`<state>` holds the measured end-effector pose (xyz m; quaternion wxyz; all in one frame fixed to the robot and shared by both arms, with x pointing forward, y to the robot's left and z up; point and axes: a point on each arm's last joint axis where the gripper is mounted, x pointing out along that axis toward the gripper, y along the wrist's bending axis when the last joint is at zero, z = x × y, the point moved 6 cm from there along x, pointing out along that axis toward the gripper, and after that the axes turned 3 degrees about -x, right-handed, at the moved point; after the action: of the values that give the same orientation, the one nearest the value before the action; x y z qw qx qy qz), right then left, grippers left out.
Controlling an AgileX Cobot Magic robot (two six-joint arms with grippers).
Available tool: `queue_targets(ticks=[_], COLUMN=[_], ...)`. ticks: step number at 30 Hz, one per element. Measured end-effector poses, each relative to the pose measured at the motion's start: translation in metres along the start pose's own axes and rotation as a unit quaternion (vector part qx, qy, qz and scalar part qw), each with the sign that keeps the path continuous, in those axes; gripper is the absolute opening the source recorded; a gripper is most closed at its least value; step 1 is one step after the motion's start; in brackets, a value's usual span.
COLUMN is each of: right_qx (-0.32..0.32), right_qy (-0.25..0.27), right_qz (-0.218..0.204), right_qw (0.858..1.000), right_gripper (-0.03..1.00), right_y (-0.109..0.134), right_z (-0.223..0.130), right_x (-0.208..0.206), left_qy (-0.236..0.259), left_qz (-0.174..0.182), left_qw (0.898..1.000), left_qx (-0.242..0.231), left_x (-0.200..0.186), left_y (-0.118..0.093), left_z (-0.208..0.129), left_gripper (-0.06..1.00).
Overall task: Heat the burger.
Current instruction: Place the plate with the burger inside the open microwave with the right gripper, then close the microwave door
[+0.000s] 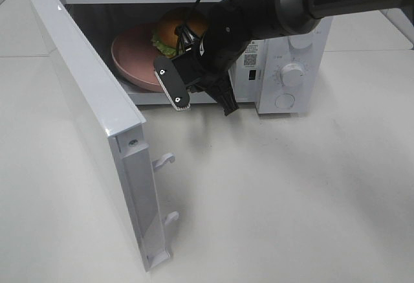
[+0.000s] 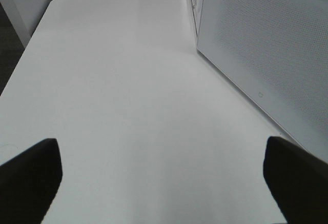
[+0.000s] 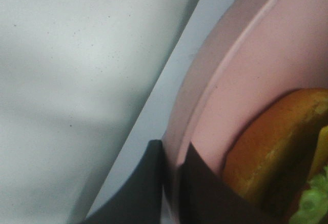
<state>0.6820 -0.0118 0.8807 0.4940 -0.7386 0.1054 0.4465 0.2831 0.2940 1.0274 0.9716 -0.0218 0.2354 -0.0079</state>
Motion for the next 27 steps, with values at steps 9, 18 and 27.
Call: queue_targets(ticks=[9,18,27], right_qx=[0.003,0.026,0.041], right_qy=[0.000,-0.002,-0.002], right_qz=[0.000,-0.018,-0.020], right_qw=[1.000,1.000,0.999], right_gripper=[0.05,0.25,0.45], right_y=[0.000,-0.007,-0.006], right_z=[0.000,0.000,-0.001], right_x=[0.000,-0.001,-0.013], left_qy=[0.000,0.000,0.000], left_qz=[0.000,0.000,0.000], left_qw=[1.000,1.000,1.000], left_qx=[0.000,0.000,0.000], left_x=[0.000,0.000,0.000], left_y=[0.000,0.000,0.000], left_z=[0.000,0.000,0.000], left_gripper=[0.99,0.99,0.99])
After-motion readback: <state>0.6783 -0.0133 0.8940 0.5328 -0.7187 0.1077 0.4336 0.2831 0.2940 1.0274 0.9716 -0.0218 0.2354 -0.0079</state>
